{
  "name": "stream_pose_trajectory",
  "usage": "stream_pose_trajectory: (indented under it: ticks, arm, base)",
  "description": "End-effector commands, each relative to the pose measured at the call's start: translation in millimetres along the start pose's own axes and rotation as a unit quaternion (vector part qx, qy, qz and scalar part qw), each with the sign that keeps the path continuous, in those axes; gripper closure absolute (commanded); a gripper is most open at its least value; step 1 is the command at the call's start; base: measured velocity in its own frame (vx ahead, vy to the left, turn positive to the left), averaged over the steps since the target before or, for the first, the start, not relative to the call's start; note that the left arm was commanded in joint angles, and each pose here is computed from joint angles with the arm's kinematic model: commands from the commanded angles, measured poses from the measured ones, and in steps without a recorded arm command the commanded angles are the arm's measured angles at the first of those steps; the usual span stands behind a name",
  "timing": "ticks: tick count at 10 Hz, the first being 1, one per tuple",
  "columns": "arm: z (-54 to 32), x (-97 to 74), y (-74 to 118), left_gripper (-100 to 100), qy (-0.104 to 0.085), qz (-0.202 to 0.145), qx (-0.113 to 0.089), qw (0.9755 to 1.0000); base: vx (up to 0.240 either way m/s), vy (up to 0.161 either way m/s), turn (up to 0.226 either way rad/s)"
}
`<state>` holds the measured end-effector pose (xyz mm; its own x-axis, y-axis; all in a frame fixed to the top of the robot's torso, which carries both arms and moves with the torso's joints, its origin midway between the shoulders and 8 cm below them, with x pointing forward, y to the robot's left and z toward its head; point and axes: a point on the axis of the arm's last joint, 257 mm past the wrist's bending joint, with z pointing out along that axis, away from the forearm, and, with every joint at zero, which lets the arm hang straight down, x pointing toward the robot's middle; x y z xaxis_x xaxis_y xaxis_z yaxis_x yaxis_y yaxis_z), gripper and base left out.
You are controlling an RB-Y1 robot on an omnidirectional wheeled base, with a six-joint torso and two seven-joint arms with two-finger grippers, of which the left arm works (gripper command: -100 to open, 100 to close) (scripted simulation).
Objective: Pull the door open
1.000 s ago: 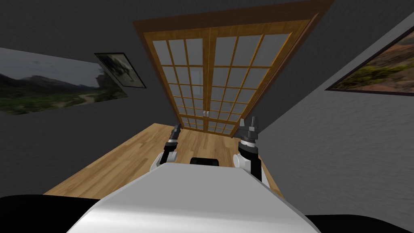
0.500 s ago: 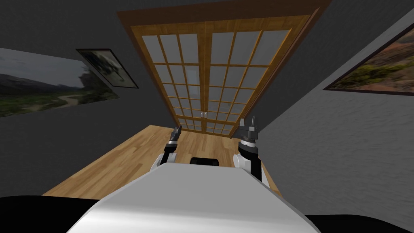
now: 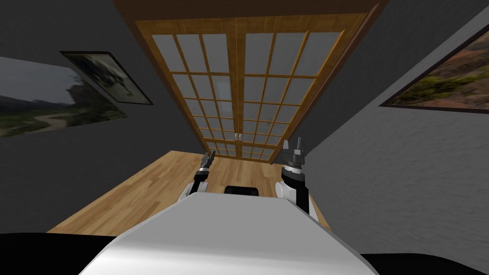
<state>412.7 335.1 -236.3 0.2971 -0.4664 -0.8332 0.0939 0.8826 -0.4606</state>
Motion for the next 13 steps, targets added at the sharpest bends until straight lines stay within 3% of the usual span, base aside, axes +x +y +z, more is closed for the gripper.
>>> stream_pose_trajectory:
  ticks: [1, 4, 8, 11, 13]
  arm:
    - [-3.8, 7.6, 7.6, -100, 0.009, 0.020, -0.007, 0.9997]
    - [-11.1, 21.8, 22.3, -100, 0.025, 0.055, -0.018, 0.9980]
    - [-21.6, 39.6, 39.7, -100, 0.046, 0.097, -0.032, 0.9938]
    - [-29.8, 52.3, 51.4, -100, 0.062, 0.125, -0.040, 0.9894]
    - [-37.7, 64.1, 61.1, -100, 0.077, 0.151, -0.047, 0.9845]
  base:
    - [0.099, -0.036, -0.079]
    - [0.108, -0.035, -0.061]
    - [0.111, -0.030, -0.064]
    - [0.113, -0.026, -0.057]
    - [0.149, -0.032, -0.092]
